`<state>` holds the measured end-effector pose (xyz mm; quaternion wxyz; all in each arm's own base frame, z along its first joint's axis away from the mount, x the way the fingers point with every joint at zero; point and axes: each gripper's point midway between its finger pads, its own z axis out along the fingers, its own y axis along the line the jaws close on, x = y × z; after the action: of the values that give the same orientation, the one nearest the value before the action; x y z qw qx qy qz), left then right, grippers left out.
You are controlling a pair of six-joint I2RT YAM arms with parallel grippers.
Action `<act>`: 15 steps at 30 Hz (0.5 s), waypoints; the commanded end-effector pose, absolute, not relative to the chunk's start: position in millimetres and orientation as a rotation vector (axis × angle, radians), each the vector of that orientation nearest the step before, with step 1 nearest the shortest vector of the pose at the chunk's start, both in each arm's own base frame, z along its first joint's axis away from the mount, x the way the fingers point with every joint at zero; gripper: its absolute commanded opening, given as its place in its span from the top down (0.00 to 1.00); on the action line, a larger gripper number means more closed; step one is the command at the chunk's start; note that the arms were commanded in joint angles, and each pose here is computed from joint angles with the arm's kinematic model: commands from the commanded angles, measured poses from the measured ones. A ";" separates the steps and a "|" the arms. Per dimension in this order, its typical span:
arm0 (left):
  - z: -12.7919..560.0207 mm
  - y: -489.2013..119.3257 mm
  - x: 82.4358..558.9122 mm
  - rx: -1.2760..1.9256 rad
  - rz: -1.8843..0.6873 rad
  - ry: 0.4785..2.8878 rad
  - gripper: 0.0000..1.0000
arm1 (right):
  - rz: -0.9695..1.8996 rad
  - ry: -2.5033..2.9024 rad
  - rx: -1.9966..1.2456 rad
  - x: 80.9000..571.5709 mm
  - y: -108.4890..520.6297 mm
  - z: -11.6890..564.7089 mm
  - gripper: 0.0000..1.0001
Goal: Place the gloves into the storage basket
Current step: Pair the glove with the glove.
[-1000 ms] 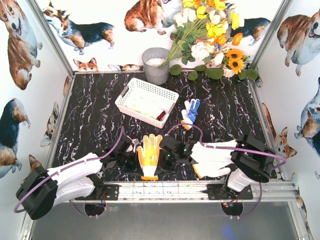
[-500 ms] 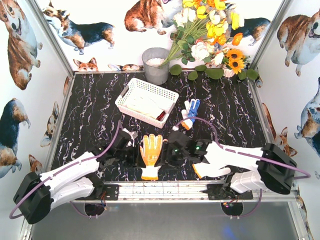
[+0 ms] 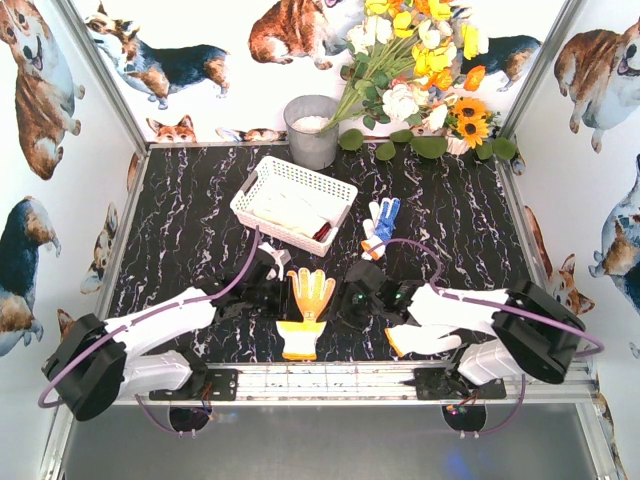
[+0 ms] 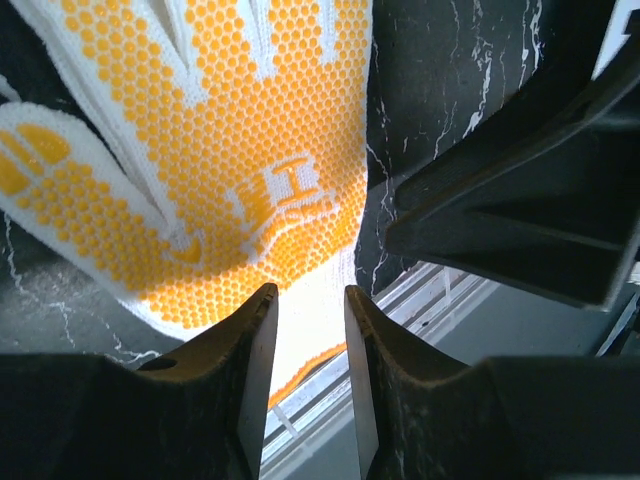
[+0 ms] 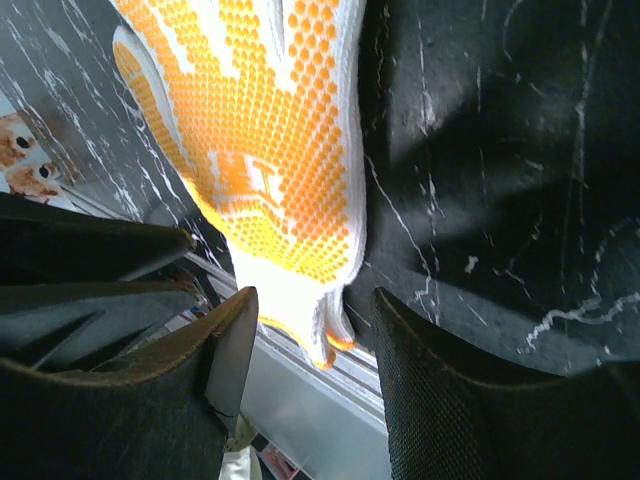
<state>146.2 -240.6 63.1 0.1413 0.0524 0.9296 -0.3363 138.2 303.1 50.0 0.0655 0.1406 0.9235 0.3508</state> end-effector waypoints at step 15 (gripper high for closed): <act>6.5 -214.2 123.2 0.130 -0.839 2.824 0.75 | 1.152 2.736 0.563 149.6 317.5 26.4 0.50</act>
<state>134.4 -230.9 27.2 0.1198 0.0556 0.9379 -0.3209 147.0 319.4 30.4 0.0528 0.1717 0.9081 0.3782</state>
